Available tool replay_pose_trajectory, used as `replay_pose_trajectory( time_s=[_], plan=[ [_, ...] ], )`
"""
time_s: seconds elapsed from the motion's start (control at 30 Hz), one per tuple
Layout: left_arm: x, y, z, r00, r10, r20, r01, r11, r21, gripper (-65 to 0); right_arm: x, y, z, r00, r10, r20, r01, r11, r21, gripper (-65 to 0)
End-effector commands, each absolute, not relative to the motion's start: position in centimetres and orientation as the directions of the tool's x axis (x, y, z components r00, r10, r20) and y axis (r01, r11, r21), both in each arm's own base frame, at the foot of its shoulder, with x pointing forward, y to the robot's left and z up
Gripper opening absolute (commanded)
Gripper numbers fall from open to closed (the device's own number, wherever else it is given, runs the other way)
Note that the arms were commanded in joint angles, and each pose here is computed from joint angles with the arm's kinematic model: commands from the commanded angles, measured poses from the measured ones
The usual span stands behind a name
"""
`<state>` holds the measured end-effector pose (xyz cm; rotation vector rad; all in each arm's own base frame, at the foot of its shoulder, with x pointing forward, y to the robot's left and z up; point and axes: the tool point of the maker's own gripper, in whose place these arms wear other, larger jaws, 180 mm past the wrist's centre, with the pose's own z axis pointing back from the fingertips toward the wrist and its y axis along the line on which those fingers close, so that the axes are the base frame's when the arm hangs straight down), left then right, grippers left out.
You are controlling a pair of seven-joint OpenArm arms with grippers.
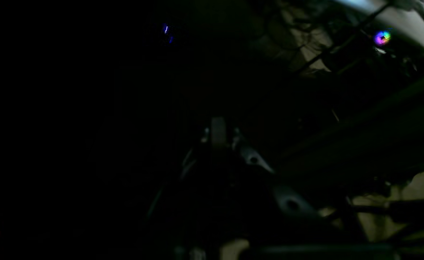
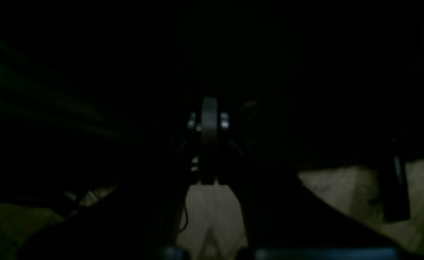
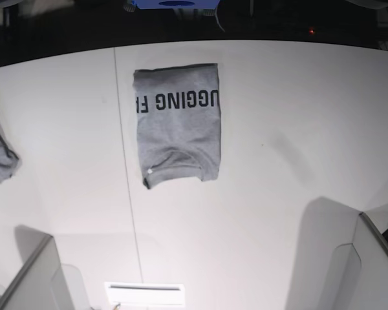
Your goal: Fold the T-shirt properly
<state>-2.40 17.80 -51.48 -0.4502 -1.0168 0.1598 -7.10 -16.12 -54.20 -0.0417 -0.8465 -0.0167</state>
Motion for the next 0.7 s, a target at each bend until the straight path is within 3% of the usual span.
replay_pose_trajectory(
  time_s=[0.0,0.1,0.27,0.5,0.57,0.67],
  plan=[
    [-3.4,18.1,-51.7,0.538,0.362,0.761,0.036,0.892,-0.45,-65.0,-7.8,-16.4,-54.7,0.68,-0.001,0.733,0.038,0.999,-0.034,-65.0],
    [-4.3,16.7,-54.1,0.617,0.421,0.665,-0.057,0.867,-0.495,-65.0,-8.0,-16.0,-57.1,0.739,-0.029,0.673,0.058,0.998,-0.02,-65.0],
    [-4.1,14.0,-57.9,0.789,0.341,0.511,-0.042,0.86,-0.509,-65.0,-6.4,-15.6,-61.8,0.872,-0.026,0.49,0.027,1.0,0.004,-65.0],
    [-5.9,11.5,-63.0,0.958,0.03,0.285,0.078,0.929,-0.362,-65.0,-7.2,-14.5,-65.8,0.984,0.167,0.06,-0.169,0.985,0.042,-65.0],
    [-5.6,12.2,-63.8,0.97,-0.02,0.24,0.097,0.944,-0.316,-65.0,-6.9,-13.9,-66.0,0.981,0.191,0.027,-0.192,0.98,0.052,-65.0],
    [-4.7,12.7,-64.1,0.967,-0.035,0.252,0.108,0.954,-0.279,-65.0,-6.5,-13.7,-66.0,0.979,0.203,0.031,-0.205,0.977,0.053,-65.0]
  ],
)
